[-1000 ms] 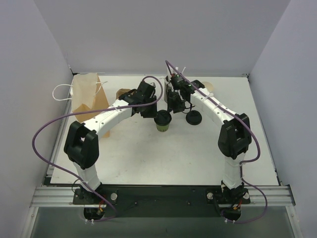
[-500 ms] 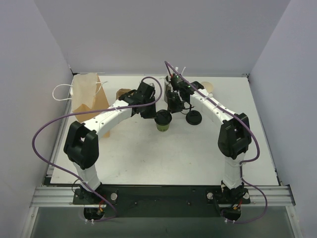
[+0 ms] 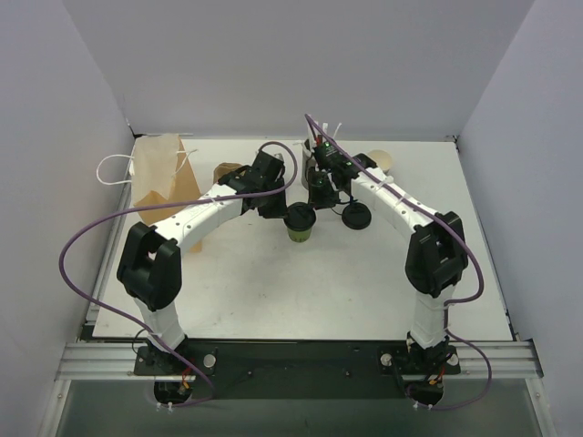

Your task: Pack the takeout coffee

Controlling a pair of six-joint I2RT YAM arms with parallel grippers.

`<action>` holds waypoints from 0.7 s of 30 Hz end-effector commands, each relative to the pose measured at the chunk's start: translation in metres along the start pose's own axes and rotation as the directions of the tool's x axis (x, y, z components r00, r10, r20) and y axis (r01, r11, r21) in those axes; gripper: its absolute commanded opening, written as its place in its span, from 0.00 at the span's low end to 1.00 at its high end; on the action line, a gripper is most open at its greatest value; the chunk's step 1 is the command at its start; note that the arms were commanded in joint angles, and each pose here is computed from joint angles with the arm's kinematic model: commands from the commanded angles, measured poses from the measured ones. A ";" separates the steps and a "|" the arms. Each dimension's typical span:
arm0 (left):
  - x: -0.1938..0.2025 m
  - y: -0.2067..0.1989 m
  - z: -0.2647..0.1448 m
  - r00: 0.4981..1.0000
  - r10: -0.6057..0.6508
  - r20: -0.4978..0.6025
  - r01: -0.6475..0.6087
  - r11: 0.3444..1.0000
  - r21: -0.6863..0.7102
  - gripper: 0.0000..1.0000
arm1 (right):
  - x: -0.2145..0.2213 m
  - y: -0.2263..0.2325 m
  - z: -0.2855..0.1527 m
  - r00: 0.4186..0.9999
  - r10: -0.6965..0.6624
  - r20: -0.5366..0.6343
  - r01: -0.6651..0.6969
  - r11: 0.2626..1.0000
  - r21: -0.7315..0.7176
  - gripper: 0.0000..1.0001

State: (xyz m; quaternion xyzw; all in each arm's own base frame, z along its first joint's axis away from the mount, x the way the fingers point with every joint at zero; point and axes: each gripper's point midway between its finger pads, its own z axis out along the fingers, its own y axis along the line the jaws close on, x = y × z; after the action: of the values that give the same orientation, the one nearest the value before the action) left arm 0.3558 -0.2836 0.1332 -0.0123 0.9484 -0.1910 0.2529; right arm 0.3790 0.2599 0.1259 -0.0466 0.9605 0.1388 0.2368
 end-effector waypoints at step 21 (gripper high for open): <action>-0.013 -0.004 0.004 0.997 0.077 0.000 -0.077 0.997 -0.006 0.23 | 0.013 0.003 0.000 0.998 -0.049 -0.035 0.049 0.999 -0.005 0.21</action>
State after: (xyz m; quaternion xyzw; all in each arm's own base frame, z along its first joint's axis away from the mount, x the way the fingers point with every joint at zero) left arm 0.3638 -0.2874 0.1350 0.0154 0.9483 -0.1844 0.2580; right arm 0.3736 0.2663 0.1306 -0.0639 0.9564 0.1530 0.2404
